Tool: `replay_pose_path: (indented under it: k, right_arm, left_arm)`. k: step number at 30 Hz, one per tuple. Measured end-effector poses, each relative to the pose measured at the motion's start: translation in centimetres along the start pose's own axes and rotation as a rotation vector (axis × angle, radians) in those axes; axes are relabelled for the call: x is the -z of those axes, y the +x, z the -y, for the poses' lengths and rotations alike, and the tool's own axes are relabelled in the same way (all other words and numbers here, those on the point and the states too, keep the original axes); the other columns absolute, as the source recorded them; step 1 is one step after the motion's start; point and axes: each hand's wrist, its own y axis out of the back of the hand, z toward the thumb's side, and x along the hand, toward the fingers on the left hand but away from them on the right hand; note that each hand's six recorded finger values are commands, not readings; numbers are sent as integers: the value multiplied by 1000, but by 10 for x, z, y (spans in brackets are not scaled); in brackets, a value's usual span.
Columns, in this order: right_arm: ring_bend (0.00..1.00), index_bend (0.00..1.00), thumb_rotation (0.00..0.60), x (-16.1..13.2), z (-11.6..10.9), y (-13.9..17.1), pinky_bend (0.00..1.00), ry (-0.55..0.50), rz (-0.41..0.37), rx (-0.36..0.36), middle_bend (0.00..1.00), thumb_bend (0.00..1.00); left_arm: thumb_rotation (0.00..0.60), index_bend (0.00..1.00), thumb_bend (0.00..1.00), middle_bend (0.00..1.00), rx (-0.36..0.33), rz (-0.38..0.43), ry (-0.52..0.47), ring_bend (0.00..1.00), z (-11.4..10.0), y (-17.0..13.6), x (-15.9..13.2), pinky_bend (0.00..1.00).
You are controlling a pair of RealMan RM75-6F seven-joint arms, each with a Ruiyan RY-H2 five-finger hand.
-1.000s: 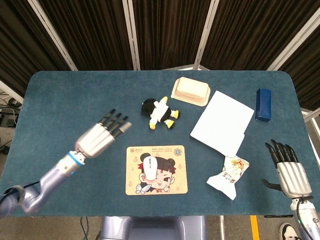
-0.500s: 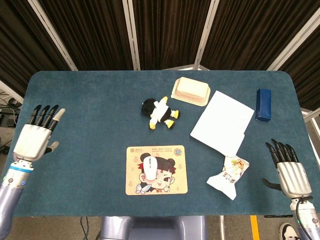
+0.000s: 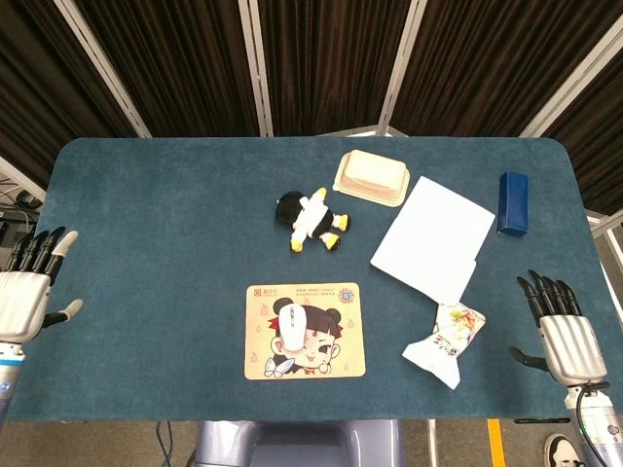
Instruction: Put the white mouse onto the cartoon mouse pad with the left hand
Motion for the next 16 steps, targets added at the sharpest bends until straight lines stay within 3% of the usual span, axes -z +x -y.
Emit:
replay_pose_path:
  k: [8, 16]
  right_arm:
    - [0, 11, 600, 0, 0, 0, 0, 0, -1, 0, 0, 107]
    - [0, 11, 600, -1, 0, -1, 0, 1, -2, -2, 0, 107]
  left_arm:
    - [600, 0, 188, 0, 8, -88, -25, 0, 5, -25, 7, 0]
    - [600, 0, 189, 0, 18, -113, -40, 0, 6, -25, 8, 0]
